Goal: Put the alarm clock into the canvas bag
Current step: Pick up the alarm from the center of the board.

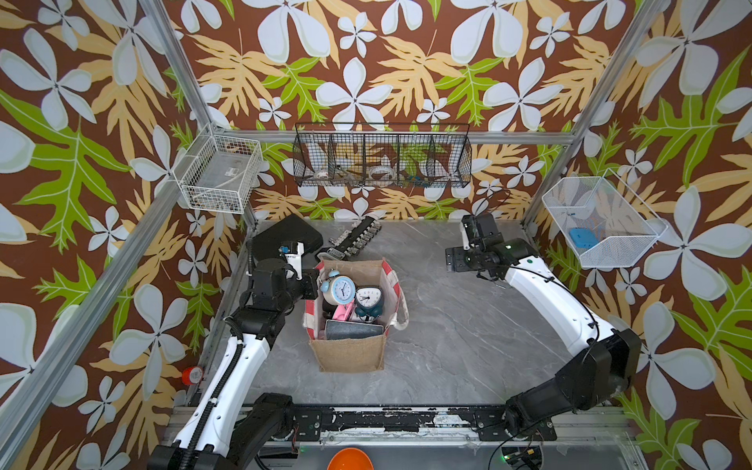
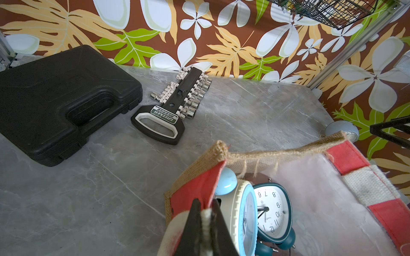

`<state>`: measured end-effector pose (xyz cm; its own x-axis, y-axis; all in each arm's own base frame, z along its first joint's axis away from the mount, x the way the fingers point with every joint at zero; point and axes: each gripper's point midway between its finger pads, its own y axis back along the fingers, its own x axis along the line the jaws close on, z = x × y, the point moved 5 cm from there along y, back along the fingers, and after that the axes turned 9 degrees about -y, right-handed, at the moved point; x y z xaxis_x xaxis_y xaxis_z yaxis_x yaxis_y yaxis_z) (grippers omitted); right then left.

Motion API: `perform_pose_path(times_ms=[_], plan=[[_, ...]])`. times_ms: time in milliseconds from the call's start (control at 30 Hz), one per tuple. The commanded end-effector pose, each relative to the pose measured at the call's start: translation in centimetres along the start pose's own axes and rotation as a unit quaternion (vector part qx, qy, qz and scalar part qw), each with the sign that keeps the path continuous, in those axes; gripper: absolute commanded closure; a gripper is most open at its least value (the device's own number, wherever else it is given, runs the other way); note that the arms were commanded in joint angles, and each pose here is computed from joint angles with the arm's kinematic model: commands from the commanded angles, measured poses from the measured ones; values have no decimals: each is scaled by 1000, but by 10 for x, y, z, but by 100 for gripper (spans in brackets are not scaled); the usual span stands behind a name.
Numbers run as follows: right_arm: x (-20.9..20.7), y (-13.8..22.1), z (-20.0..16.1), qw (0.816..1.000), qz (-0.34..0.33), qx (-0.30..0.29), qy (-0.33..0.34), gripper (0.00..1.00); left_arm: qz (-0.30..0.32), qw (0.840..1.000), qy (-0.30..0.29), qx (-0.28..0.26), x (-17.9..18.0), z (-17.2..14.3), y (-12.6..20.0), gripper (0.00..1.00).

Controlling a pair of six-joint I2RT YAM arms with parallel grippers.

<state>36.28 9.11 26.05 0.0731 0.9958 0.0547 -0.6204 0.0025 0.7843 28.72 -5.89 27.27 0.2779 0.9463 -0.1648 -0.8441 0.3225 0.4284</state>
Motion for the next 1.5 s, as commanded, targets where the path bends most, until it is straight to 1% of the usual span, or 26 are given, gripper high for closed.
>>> perform_pose_path(times_ms=[0,133,300,467,567,667,767,1067,1467], plan=[[-25,-7,5,999,-7,-18,-28,7,-5,998,-10,-56,-3,25,4,100],[-65,-17,4,996,-29,-25,-80,6,-5,998,-11,-58,-3,25,5,100],[-110,-27,4,984,-64,-58,-159,4,-6,998,-11,-57,-3,25,5,100],[-139,-42,6,971,-105,-60,-206,0,-5,998,-11,-59,-3,26,6,100],[-153,-53,8,964,-135,-55,-223,0,-6,998,-11,-60,-3,26,7,100],[-161,-63,10,961,-148,-54,-229,0,-6,998,-13,-62,-4,27,8,100],[-164,-76,12,960,-147,-44,-234,0,-8,998,-12,-62,-4,27,8,100],[-166,-112,16,962,-152,-14,-227,0,-10,998,-12,-64,-5,28,9,100],[-174,-147,-1,958,-183,25,-219,0,-9,998,-11,-62,-4,27,8,100]])
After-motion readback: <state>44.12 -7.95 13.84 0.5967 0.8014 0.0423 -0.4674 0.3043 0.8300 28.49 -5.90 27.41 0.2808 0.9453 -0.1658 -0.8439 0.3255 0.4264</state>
